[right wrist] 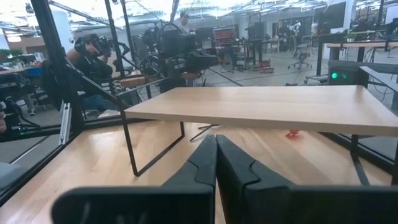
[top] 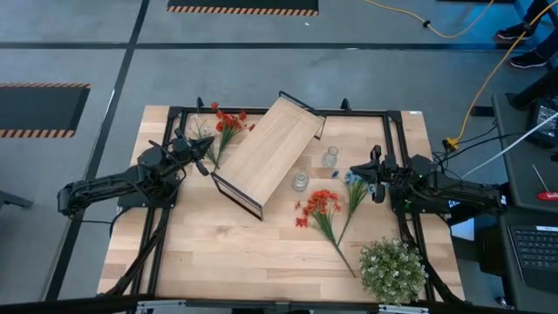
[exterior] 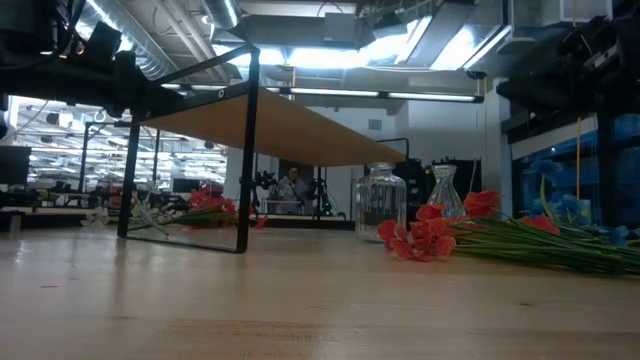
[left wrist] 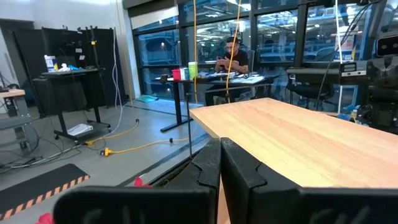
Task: Pick and place flowers into a vace then onto a shelf
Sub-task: Put the orange flowers into the right transparent vase
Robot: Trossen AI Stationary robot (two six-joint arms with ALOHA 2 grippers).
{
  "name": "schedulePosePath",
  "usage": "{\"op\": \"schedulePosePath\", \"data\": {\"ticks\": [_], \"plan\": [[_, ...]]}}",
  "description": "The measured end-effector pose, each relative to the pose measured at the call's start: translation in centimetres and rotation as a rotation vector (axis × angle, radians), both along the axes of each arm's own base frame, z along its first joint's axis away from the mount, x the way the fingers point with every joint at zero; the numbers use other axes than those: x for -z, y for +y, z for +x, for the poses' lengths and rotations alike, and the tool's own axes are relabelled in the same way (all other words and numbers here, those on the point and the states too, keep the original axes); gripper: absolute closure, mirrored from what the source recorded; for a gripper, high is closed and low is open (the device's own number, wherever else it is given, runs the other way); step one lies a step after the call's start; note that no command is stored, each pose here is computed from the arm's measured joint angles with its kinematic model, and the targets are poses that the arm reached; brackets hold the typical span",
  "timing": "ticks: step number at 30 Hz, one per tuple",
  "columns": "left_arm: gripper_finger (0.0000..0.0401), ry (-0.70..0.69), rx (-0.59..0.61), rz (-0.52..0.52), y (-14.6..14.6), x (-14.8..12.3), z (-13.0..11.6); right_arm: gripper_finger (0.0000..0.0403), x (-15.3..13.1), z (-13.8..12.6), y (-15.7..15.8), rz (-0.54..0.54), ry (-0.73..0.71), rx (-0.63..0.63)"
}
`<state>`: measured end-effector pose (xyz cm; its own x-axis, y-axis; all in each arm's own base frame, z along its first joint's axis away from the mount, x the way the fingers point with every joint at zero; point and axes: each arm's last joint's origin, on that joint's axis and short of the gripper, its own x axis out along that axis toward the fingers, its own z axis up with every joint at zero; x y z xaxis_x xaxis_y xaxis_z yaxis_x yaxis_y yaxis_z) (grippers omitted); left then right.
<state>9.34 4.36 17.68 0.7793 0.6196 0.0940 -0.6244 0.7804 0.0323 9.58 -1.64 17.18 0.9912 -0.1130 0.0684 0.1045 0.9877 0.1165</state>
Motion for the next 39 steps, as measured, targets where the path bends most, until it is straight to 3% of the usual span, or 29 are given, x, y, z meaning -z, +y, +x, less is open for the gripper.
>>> {"op": "schedulePosePath", "data": {"ticks": [7,17,23,31,39], "plan": [[0.0396,-0.023,0.008,0.012,0.0,-0.7,-0.1,0.0395,0.0,0.0,0.0,0.0,0.0,0.0],[0.0399,0.105,0.19,0.011,-0.7,-4.4,-0.3,0.0395,0.1,0.1,-0.2,0.109,-0.001,0.038],[0.0399,0.169,0.474,0.08,-1.3,-4.3,0.3,0.0396,-1.1,0.2,-0.2,0.127,0.054,0.056],[0.04,0.126,0.471,-0.002,-1.3,-4.4,0.3,0.0396,-4.0,1.0,-0.3,0.183,0.202,0.056],[0.04,0.064,0.507,-0.015,-1.4,-4.9,0.3,0.04,-7.2,2.6,0.5,0.243,0.376,-0.021]]}}
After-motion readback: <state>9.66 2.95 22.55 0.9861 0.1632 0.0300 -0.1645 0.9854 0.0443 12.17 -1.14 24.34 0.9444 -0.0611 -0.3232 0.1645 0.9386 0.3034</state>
